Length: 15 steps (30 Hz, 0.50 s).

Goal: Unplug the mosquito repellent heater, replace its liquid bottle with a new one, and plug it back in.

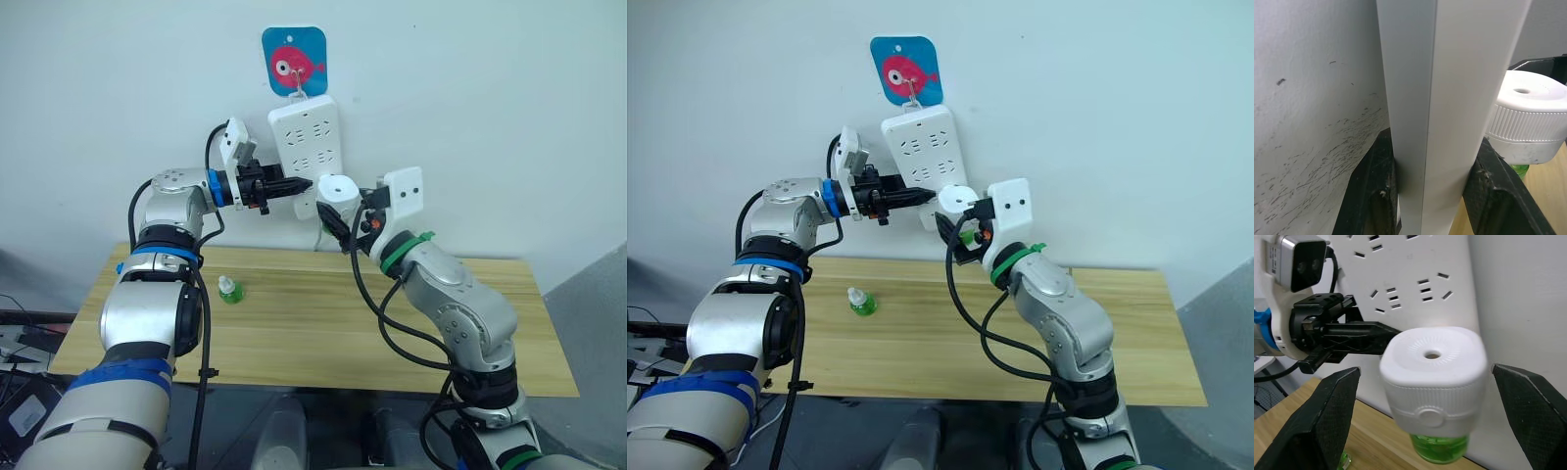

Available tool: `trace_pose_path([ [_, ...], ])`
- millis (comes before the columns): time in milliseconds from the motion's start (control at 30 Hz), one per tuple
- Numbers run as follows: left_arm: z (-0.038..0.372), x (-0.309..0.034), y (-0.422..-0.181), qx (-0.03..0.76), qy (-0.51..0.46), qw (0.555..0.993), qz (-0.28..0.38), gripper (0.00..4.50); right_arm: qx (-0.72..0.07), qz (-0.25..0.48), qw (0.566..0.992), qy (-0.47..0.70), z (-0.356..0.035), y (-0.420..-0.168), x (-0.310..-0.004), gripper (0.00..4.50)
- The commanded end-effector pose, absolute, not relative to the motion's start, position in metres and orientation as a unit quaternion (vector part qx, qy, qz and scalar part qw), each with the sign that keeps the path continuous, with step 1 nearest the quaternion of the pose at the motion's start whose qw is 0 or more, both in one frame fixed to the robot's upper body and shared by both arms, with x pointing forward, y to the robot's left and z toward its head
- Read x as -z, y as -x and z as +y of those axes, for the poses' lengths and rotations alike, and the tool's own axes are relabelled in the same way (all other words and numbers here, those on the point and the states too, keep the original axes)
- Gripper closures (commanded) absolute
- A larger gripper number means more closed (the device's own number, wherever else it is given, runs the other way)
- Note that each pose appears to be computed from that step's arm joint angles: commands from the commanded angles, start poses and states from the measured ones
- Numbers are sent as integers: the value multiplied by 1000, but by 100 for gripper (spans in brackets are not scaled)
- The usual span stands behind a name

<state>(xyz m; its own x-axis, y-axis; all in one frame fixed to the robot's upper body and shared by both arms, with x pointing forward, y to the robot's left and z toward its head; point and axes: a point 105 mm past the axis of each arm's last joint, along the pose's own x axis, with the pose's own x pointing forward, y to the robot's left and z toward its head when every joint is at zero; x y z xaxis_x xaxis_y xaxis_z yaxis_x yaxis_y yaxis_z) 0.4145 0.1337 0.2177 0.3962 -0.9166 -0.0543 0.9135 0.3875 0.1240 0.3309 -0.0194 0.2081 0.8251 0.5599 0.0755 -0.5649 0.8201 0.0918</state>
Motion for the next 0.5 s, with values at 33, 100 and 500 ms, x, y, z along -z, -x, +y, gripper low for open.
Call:
trace_pose_path([
  [33,129,-223,-416,550,-80,831,-14,318,-290,-46,954,-51,-17,-333,-218,0],
  [100,129,-223,-416,549,-81,832,-14,318,-287,-50,955,-51,-16,-334,-219,0],
  [500,127,-221,-418,544,-85,835,-13,318,-295,-58,953,-46,-12,-335,-219,157],
])
